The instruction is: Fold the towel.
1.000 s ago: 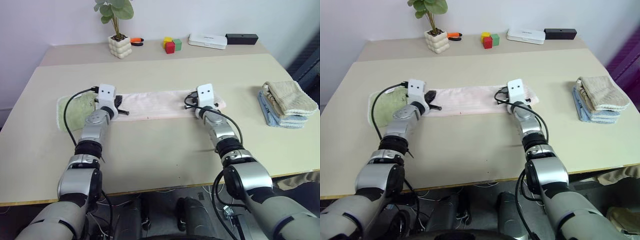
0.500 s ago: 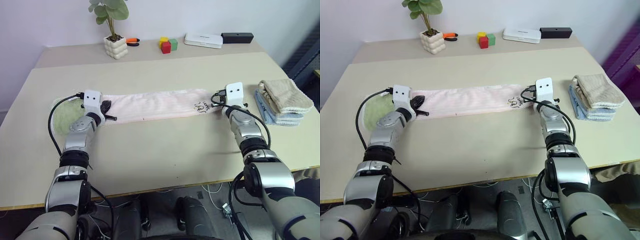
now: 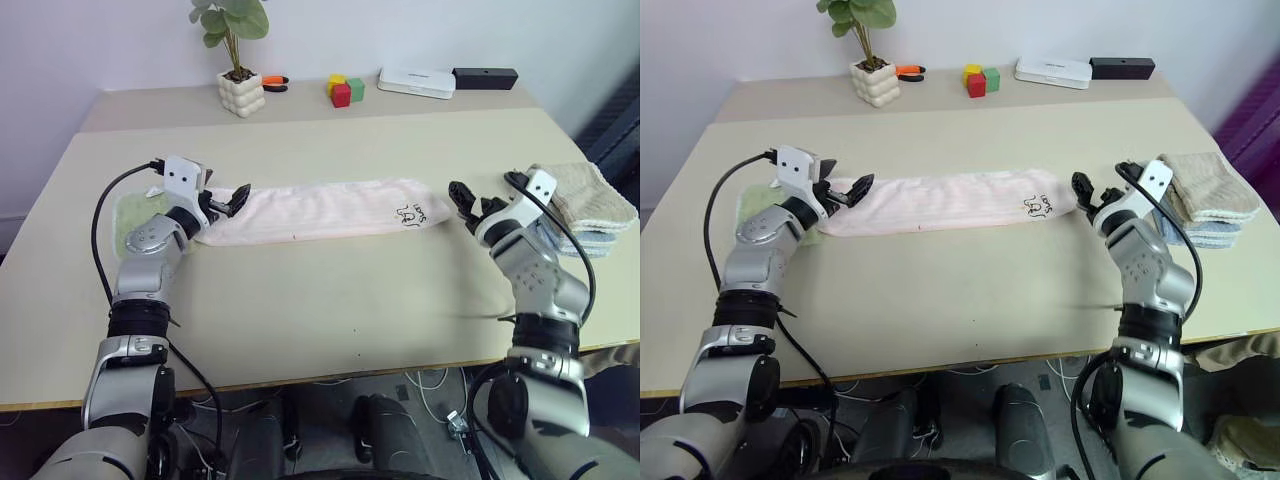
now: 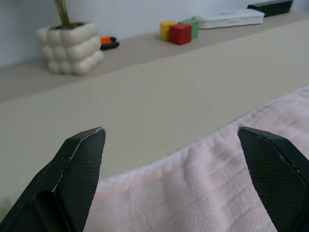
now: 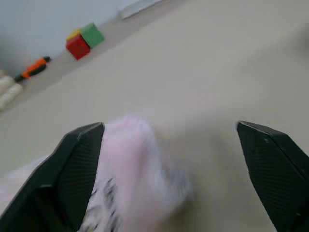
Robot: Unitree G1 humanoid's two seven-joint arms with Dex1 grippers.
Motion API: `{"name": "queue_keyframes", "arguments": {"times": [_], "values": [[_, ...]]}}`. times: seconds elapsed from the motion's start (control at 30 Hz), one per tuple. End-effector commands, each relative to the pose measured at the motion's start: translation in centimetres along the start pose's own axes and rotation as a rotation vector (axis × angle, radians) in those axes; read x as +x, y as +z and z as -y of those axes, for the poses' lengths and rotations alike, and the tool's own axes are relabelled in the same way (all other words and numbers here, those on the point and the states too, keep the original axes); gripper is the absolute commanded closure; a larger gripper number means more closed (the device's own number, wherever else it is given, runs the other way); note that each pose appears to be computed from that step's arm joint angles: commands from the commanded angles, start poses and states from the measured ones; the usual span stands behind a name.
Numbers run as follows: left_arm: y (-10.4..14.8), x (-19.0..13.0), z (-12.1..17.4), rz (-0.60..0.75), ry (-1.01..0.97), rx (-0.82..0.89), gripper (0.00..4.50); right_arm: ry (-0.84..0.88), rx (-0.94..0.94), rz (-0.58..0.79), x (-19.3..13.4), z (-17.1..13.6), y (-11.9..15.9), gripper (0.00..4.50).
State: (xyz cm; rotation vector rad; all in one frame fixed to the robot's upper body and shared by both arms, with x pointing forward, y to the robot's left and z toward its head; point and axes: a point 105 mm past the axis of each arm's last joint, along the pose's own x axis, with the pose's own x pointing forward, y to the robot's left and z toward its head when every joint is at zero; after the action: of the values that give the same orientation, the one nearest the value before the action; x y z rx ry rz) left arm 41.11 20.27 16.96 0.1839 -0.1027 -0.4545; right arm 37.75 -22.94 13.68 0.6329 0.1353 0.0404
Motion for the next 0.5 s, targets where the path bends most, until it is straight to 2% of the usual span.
{"name": "queue_keyframes", "arguments": {"times": [0.03, 0.1, 0.23, 0.5], "values": [[2.8, -0.5, 1.6, 0.074, -0.175, 0.130, 0.03, 0.071, 0.112, -0.044, -1.8, -3.1, -1.3, 0.05], [3.3, -1.4, 2.7, 0.089, -0.297, 0.182, 0.03, 0.051, 0.177, -0.058, -2.0, -3.1, -2.2, 0.05], [3.9, -3.3, 3.6, 0.088, -0.475, 0.115, 0.03, 0.021, 0.251, -0.079, -1.5, -3.4, -3.2, 0.05], [3.9, -5.1, 4.8, 0.046, -0.566, 0.052, 0.03, -0.030, 0.274, -0.070, -0.1, -2.9, -3.8, 0.05]]}}
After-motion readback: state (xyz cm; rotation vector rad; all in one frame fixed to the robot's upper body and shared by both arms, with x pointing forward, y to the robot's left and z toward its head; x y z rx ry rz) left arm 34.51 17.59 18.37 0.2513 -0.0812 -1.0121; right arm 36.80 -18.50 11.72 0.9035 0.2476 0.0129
